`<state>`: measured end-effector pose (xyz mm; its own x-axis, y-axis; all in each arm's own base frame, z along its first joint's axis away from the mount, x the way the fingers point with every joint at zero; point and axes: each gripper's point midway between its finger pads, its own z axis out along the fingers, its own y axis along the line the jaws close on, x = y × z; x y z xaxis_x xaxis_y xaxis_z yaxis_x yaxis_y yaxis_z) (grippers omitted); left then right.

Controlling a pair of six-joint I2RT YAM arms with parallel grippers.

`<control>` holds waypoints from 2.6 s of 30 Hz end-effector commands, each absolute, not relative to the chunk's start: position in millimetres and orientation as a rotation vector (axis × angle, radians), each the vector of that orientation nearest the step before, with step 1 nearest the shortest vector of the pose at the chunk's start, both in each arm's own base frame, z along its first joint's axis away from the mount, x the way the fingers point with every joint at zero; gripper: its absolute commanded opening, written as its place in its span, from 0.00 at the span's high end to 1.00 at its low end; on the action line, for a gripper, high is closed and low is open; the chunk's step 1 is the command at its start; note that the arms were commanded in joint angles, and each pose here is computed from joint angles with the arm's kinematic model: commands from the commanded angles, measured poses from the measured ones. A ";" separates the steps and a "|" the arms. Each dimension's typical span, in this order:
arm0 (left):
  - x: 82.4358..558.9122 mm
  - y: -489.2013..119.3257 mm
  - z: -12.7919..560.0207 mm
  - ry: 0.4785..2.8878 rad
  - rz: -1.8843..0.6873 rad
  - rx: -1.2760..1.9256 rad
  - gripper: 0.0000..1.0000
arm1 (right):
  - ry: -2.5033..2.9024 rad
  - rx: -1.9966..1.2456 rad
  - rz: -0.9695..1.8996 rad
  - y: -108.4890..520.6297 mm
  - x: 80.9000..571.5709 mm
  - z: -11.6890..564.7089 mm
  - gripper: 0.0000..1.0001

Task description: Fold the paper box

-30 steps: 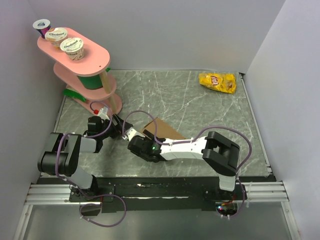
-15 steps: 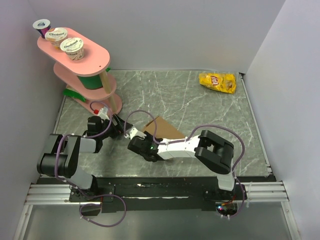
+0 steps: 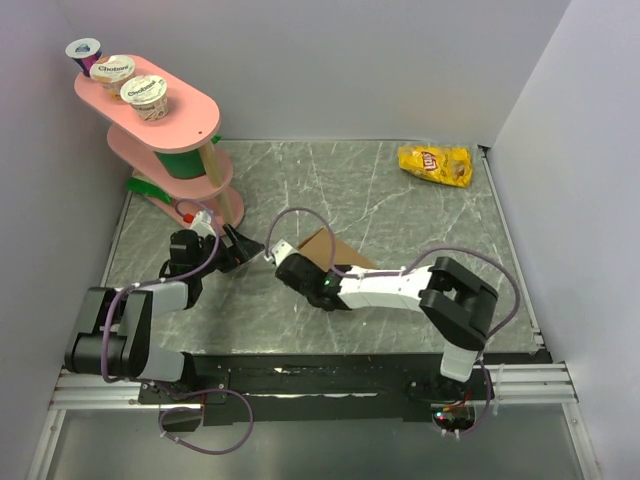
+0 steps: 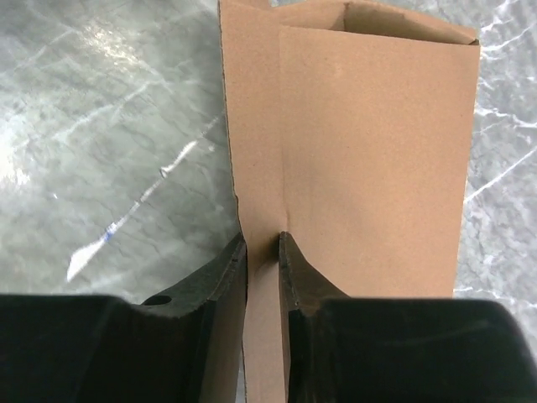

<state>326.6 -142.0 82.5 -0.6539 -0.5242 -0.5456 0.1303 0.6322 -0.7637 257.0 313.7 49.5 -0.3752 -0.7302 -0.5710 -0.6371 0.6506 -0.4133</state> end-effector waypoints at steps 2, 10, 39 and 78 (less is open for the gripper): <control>325.5 -141.7 101.7 2.007 -1.017 -0.235 0.11 | 2.165 -1.093 0.073 316.4 240.4 75.5 0.79; 321.7 -141.4 109.2 1.980 -1.008 -0.197 0.09 | 2.154 -1.071 0.287 307.2 240.0 108.7 0.77; 317.5 -175.2 101.1 2.010 -1.154 -0.060 0.11 | 2.086 -1.126 0.662 308.6 235.8 165.4 0.11; 200.4 -219.7 49.0 2.314 -1.214 -0.224 0.36 | 2.254 -1.306 0.657 308.9 121.3 43.4 0.27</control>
